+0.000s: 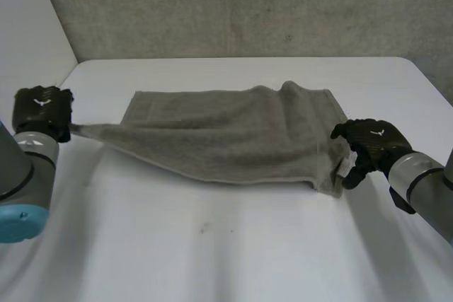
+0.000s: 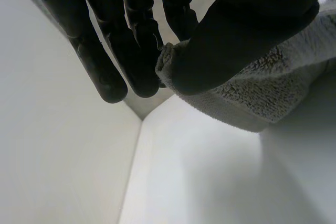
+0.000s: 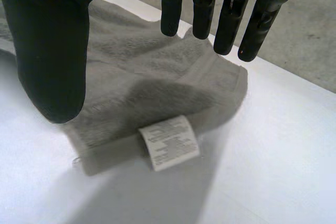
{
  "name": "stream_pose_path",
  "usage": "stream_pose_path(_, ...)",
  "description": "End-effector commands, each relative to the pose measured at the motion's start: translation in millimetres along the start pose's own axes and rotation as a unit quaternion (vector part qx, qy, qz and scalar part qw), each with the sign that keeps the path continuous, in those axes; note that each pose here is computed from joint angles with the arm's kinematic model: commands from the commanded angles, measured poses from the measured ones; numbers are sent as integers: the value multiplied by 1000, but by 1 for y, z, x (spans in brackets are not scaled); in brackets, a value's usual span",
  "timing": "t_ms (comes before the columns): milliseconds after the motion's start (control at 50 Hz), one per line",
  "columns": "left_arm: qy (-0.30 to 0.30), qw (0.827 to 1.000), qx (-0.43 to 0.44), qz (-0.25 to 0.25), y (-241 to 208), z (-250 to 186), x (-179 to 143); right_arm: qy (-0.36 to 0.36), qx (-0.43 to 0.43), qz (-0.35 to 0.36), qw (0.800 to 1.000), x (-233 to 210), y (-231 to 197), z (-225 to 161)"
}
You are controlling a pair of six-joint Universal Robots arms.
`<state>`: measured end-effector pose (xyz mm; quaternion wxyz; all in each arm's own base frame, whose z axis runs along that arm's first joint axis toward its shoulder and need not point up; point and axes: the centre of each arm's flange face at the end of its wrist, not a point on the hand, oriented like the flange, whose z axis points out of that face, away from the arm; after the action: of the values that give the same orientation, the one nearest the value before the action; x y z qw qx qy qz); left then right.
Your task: Fold the laundry
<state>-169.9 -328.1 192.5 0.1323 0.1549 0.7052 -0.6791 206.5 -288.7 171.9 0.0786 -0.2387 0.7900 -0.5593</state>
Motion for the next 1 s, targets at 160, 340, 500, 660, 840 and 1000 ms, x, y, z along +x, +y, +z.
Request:
stream_pose_path(160,14,1000,2,0,4,-4,4,-26,-53,-39,998,-12,19,-10)
stream_pose_path(340,16,1000,-1,1,6,-5,5,-40,-76,-38,996,-20,38,1)
stream_pose_path(500,18,1000,-3,1,8,-7,7,-34,-53,-43,997,-19,42,10)
stream_pose_path(660,18,1000,-4,1,9,-7,7,-33,-48,-45,997,-19,45,17)
stream_pose_path(840,23,1000,-3,1,9,-7,8,-34,-50,-44,997,-19,50,22)
stream_pose_path(1000,24,1000,-3,2,9,-7,8,-35,-50,-44,997,-19,50,26)
